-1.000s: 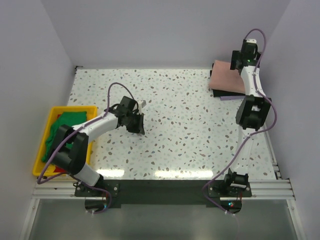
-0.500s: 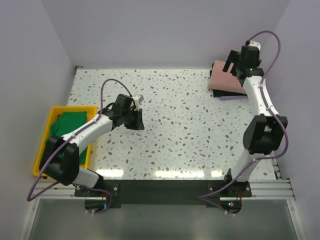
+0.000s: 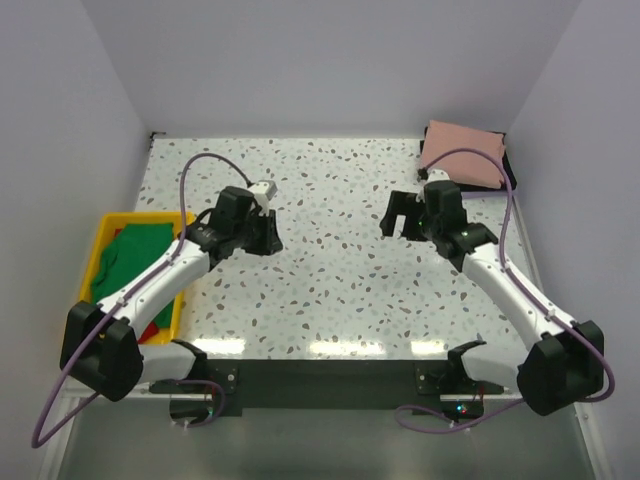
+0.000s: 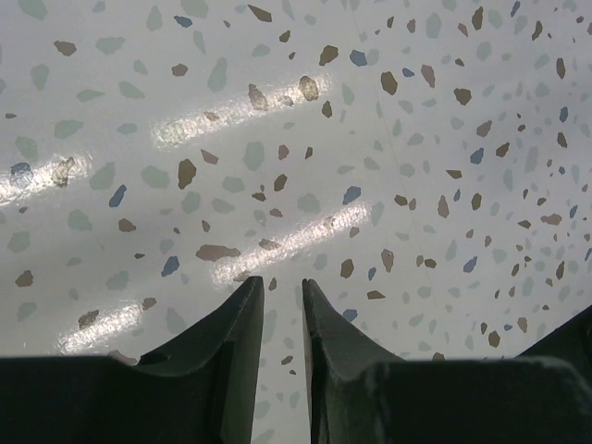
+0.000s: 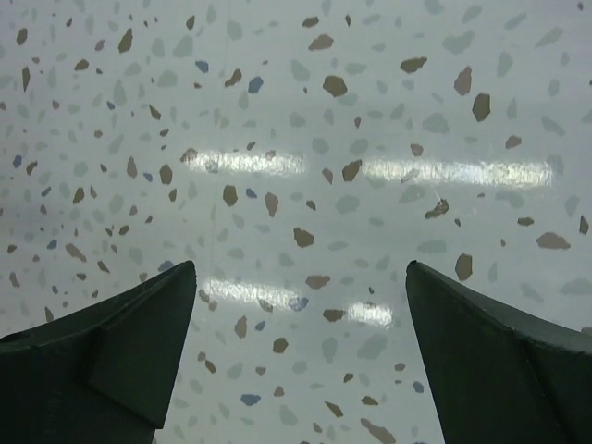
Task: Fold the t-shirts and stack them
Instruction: Reset both grippers
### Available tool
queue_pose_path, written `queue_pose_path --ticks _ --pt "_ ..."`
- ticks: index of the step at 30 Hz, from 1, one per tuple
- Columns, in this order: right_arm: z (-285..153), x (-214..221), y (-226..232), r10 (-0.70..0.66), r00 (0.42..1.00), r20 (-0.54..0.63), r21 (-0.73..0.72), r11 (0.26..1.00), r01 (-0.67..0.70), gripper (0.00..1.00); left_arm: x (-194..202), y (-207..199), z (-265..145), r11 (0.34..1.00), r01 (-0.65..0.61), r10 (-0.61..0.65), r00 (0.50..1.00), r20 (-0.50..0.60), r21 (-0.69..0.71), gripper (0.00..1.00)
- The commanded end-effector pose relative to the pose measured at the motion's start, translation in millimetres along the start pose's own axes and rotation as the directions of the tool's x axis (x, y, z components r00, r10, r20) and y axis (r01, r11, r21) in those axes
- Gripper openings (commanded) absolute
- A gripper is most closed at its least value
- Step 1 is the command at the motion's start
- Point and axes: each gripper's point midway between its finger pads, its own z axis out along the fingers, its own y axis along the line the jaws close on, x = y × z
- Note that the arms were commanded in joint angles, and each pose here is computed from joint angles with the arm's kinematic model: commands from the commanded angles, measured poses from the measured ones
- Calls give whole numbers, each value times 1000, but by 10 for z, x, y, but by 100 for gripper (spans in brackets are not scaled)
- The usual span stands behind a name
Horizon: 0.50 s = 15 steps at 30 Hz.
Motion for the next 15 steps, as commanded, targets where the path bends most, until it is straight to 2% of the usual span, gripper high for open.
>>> queue_pose_path --ticks 1,7,15 --pt "-202 22 147 57 998 32 -99 994 -54 99 -55 41 -65 1000 6 -6 999 49 -16 29" --pt "-413 133 20 26 999 41 -67 998 -23 99 0 60 -81 1000 17 -16 998 55 -19 29" --pt "-546 65 39 21 996 85 -85 996 -14 99 -46 42 -144 1000 10 -9 996 85 -14 29"
